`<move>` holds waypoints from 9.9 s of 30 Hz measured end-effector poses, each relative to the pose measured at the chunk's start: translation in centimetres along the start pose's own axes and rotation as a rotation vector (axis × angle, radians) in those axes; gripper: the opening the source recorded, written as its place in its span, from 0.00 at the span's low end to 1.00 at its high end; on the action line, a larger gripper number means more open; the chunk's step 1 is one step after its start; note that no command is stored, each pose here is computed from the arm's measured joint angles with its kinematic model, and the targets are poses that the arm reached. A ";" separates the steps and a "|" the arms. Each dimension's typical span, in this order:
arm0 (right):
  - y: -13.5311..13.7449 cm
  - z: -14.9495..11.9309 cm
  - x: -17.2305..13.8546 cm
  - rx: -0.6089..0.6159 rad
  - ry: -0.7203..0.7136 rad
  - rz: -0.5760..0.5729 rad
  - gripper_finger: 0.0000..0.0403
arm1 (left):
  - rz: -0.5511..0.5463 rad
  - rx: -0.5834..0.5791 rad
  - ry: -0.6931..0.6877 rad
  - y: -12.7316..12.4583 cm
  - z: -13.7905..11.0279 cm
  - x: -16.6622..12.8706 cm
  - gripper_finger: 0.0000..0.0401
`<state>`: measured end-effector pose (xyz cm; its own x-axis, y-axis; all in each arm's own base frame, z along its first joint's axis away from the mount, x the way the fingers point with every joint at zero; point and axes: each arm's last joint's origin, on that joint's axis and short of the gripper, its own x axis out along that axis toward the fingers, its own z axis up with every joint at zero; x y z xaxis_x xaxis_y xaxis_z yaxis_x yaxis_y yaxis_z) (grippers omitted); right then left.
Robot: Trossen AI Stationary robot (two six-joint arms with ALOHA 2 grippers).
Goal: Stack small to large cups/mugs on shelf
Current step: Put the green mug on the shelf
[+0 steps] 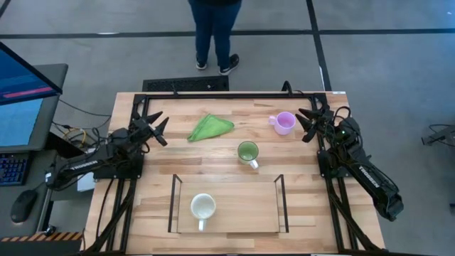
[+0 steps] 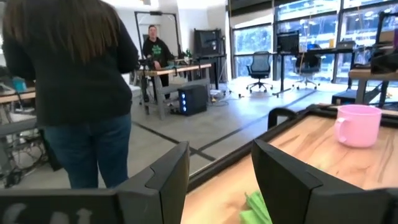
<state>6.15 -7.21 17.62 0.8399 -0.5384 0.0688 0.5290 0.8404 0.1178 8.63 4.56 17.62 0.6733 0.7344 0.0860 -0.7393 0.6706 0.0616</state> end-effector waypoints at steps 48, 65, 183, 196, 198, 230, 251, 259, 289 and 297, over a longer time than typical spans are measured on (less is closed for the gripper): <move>11.6 7.9 17.4 -0.399 0.871 0.764 0.44 | -0.005 0.004 0.049 -0.1 -0.6 0.0 0.42; 13.9 6.3 22.9 -0.535 1.020 0.796 0.44 | -0.005 0.003 0.050 -0.1 -0.6 0.0 0.42; 16.0 -1.6 25.5 -0.610 1.248 0.729 0.44 | -0.005 0.009 0.056 -0.1 -0.7 0.0 0.42; 16.0 -1.6 25.5 -0.610 1.249 0.728 0.31 | -0.005 0.009 0.056 -0.1 -0.7 0.0 0.42; 16.0 -1.6 25.5 -0.610 1.249 0.728 0.27 | -0.005 0.009 0.056 -0.1 -0.7 0.0 0.42; 21.3 4.9 24.7 -0.501 1.339 0.494 0.07 | -0.005 0.016 0.055 -0.1 -0.7 0.0 0.42; 31.3 6.6 18.4 -0.366 1.294 0.493 0.07 | -0.004 -0.011 0.056 -0.1 -0.7 0.0 0.42; 32.6 5.6 17.8 -0.370 1.300 0.509 0.07 | -0.005 -0.011 0.056 -0.1 -0.7 0.0 0.42; 32.9 4.8 18.9 -0.484 1.392 0.527 0.07 | -0.005 0.015 0.056 -0.1 -0.7 0.0 0.42; 35.0 4.6 19.5 -0.532 1.433 0.543 0.07 | -0.005 0.027 0.076 -0.2 -0.9 0.1 0.42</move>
<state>40.50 11.40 27.64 0.1889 0.0544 -0.9805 -0.1277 0.9914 0.0304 8.85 4.66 16.77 0.6750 0.7377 0.0103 -0.7354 0.6717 0.0889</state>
